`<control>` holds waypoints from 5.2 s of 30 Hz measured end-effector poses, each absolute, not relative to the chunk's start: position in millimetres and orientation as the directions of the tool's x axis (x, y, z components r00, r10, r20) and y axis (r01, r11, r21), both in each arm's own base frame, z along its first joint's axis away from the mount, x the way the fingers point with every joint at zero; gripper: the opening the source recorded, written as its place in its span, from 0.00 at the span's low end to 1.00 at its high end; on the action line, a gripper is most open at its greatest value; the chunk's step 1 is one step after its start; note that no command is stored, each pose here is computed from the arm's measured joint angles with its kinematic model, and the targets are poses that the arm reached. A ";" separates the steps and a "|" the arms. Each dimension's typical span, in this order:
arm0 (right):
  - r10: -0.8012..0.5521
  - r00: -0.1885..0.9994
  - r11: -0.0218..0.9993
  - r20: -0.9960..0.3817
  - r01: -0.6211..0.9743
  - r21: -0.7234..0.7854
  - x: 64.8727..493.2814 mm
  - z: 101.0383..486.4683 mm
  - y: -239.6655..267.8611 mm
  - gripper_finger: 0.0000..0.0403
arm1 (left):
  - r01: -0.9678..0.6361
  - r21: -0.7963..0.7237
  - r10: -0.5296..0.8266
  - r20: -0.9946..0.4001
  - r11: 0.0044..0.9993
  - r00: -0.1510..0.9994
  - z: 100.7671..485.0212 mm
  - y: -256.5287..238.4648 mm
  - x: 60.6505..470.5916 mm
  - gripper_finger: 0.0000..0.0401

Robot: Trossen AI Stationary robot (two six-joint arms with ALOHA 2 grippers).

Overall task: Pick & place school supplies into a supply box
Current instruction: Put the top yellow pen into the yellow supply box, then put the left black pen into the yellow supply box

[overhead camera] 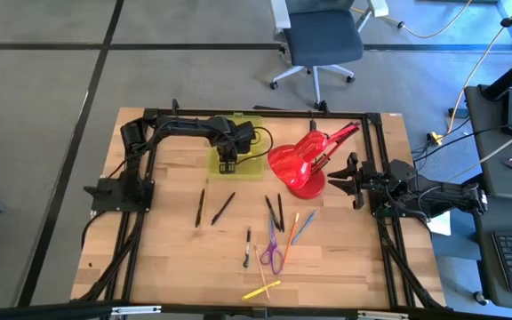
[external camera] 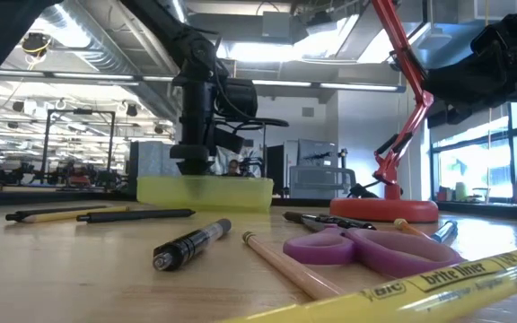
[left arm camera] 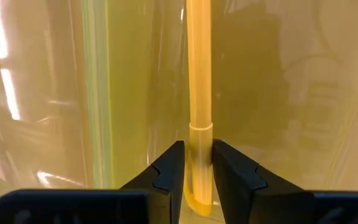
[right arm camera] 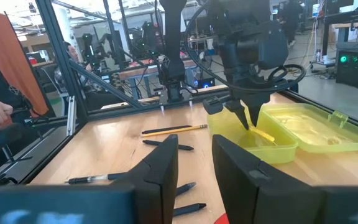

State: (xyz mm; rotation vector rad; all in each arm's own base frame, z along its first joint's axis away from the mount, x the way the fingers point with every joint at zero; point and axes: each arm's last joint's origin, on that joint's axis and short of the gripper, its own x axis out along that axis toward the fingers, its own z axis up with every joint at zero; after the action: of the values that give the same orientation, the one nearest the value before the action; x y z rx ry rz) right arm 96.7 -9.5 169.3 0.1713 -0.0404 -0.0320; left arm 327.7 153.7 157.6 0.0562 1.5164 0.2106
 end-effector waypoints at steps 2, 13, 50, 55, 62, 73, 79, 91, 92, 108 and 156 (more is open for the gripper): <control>-0.035 0.999 0.985 0.037 0.028 0.171 96.7 169.3 -9.5 0.26 | -0.102 0.167 0.172 -0.984 0.981 0.040 157.6 153.7 327.7 0.19; -0.035 0.999 0.985 0.037 0.028 0.171 96.7 169.3 -9.5 0.26 | -0.102 0.166 0.171 -0.985 0.981 0.037 157.8 153.5 327.3 0.22; -0.035 0.999 0.984 0.037 0.028 0.174 96.7 169.2 -9.5 0.26 | -0.497 -0.221 -0.063 -0.947 0.839 0.315 265.2 52.6 260.7 0.42; -0.035 0.999 0.979 0.037 0.027 0.204 96.7 169.3 -9.5 0.26 | -0.689 -0.178 -0.065 -0.980 0.703 0.187 233.2 27.8 249.5 0.42; -0.035 0.999 0.974 0.037 0.026 0.225 96.7 169.4 -9.5 0.26 | -0.877 -0.046 -0.020 -0.999 0.478 0.041 197.6 0.2 230.8 0.42; -0.035 0.999 0.980 0.038 0.027 0.197 96.7 169.3 -9.5 0.26 | -0.937 -0.043 -0.012 -0.999 0.347 0.042 173.8 -32.3 220.6 0.42; -0.035 0.999 0.989 0.037 0.030 0.146 96.7 169.3 -9.5 0.26 | -0.943 -0.075 0.018 -0.996 0.323 0.086 173.5 -48.5 221.7 0.41; -0.035 0.999 0.992 0.037 0.031 0.123 96.7 169.3 -9.5 0.26 | -0.951 -0.027 0.042 -0.998 0.308 0.042 151.9 -75.4 225.6 0.41; -0.035 0.999 0.992 0.037 0.031 0.123 96.7 169.3 -9.5 0.26 | -0.950 -0.029 0.041 -0.998 0.311 0.044 149.8 -77.1 226.7 0.41; -0.035 0.999 0.992 0.037 0.030 0.124 96.7 169.2 -9.5 0.26 | -0.935 0.029 0.028 -0.999 0.352 -0.020 132.4 -82.0 231.8 0.34; -0.036 0.999 0.992 0.037 0.031 0.119 96.7 169.3 -9.5 0.26 | -0.516 -0.127 0.178 -0.847 0.847 0.500 208.0 44.8 247.1 0.12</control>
State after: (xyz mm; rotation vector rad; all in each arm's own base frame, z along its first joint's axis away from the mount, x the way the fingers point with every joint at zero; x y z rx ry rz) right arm 96.7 -9.5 169.3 0.1186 -0.0393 -0.0333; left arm 247.1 44.8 208.0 -0.3913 0.9615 0.4324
